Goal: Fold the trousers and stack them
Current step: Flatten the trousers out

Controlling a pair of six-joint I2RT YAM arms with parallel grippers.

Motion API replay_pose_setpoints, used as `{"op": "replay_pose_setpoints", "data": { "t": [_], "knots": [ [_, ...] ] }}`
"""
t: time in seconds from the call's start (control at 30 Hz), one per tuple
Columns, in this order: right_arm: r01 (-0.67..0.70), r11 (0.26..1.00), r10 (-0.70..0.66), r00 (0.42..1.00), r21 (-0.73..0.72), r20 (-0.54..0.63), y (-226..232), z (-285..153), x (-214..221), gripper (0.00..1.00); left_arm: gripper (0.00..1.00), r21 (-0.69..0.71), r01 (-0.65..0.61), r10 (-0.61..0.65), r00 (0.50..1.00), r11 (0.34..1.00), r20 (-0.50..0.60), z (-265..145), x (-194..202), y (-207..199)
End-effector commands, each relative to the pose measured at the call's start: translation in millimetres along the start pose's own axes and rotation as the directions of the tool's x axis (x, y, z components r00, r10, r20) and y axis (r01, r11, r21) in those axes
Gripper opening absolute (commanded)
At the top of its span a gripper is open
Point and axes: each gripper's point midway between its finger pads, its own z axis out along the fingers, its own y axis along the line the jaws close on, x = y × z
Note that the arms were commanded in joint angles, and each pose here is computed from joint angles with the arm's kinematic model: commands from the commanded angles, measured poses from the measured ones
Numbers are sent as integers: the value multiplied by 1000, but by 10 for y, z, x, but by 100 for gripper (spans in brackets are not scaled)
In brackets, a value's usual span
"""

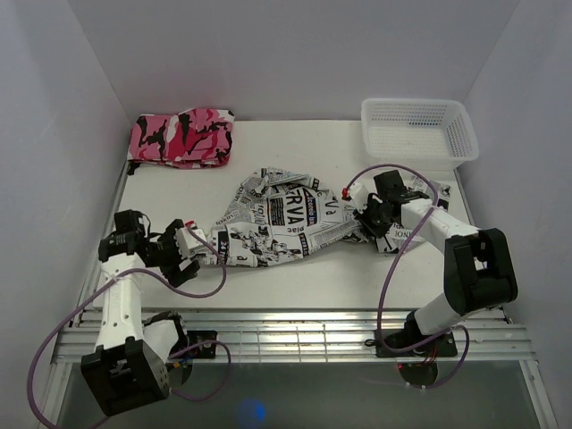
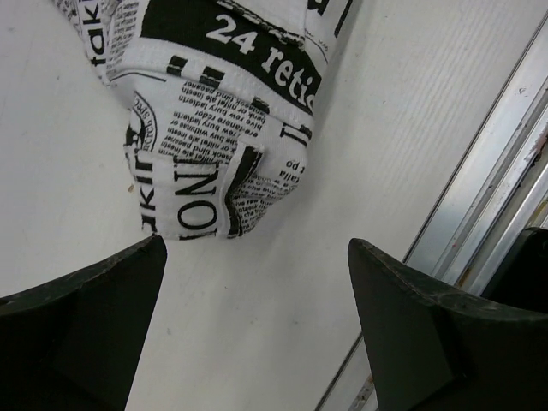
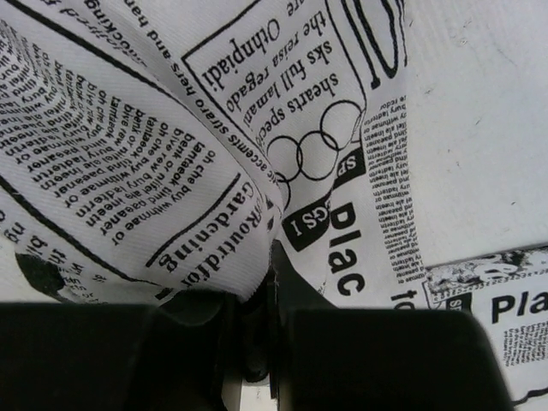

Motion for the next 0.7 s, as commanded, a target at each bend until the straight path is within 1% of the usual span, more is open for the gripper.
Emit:
{"op": "replay_pose_setpoints", "data": {
  "t": [0.0,0.03,0.1,0.17,0.23,0.27,0.33,0.37,0.43,0.47,0.5,0.53,0.57,0.63,0.67],
  "knots": [
    [-46,999,47,999,-14,14,-53,-21,-95,8,98,-63,-88,88,996,994,1,123,-47,167],
    [-55,998,55,998,-17,10,-53,-14,-83,8,98,-76,-101,101,995,992,3,158,-67,217],
    [-69,997,69,998,-30,1,-43,14,-70,8,98,-52,-78,79,997,996,7,273,-94,173],
    [-92,994,91,996,-53,-12,-1,20,-36,8,98,-33,-93,93,996,995,-18,402,-80,195],
    [-109,991,108,994,-82,-13,73,24,-19,8,96,-12,-66,65,997,998,-50,511,-5,176],
    [-116,989,115,993,-87,-14,95,21,-9,8,94,-9,-85,84,995,996,-48,569,-34,192],
    [-125,986,123,992,-113,-20,176,8,33,8,76,-9,-70,70,996,997,-59,632,-25,233],
    [-129,984,127,992,-122,-24,212,-8,54,8,56,-22,-48,46,997,999,-61,636,-31,265],
    [-128,984,124,991,-121,-40,255,-8,136,8,37,-63,-51,47,997,997,-59,607,-107,422],
    [-113,988,108,993,-105,-49,240,-21,178,8,27,-82,-45,38,995,996,-92,599,-63,503],
    [-103,990,98,994,-95,-55,227,-20,211,8,7,-102,-48,38,994,994,-105,583,-70,575],
    [-110,990,105,992,-83,-66,197,-28,270,9,3,-136,-42,27,993,990,-111,565,-93,681],
    [-106,992,101,992,-68,-70,143,-54,306,26,1,-169,-52,31,992,984,-122,515,-149,825],
    [-119,993,117,991,-21,-72,-40,-121,410,50,0,-214,-38,12,993,976,-118,431,-225,1003],
    [-110,994,111,991,12,-69,-153,-170,452,73,0,-251,-47,21,994,967,-105,337,-354,1154]
  ]
}}
